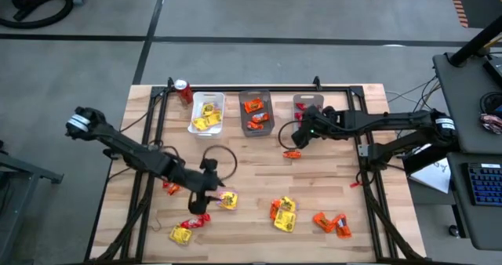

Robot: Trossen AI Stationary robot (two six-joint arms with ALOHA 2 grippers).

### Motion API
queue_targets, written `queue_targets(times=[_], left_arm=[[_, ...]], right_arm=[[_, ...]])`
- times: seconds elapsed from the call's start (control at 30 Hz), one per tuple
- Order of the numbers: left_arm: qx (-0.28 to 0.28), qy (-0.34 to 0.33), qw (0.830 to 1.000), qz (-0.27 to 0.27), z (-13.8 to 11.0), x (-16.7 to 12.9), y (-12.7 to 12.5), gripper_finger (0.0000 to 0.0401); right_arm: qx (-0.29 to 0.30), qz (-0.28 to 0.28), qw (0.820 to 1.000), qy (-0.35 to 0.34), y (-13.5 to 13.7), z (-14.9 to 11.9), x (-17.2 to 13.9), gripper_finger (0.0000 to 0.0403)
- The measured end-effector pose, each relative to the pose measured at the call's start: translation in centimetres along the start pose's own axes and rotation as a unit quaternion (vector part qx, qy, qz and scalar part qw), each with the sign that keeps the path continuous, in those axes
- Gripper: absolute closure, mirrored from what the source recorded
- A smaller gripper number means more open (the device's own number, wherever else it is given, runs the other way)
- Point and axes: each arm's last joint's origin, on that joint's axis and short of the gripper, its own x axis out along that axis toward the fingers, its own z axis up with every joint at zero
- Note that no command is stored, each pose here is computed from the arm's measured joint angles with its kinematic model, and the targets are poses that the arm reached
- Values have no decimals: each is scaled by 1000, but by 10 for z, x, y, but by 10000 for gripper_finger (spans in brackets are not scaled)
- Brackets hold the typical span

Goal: Sort candy
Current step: Put the yellow candy into the white bin

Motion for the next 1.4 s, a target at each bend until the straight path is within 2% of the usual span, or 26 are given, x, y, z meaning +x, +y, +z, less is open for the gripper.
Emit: queue_targets(times=[0.3, 0.6, 0.77, 1.13, 1.2, 1.4], left_arm=[[-15, 60, 998, 4, -20, 38, -13, 176], [-35, 94, 995, 17, -33, 57, -13, 184], [-40, 110, 993, 24, -38, 64, -13, 224], [-27, 116, 993, 25, -40, 67, -13, 385], [-22, 116, 993, 24, -39, 65, -13, 394], [-19, 107, 994, 18, -33, 50, -12, 387]], right_arm=[[-15, 14, 1000, -1, 8, -5, -5, 232], [-15, 15, 1000, -1, 8, -5, -5, 231], [-14, 16, 1000, -4, 9, -4, -5, 231], [-11, 20, 1000, -8, 10, -3, -4, 231], [-11, 20, 1000, -8, 10, -3, -4, 230], [-12, 20, 1000, -8, 10, -4, -5, 232]])
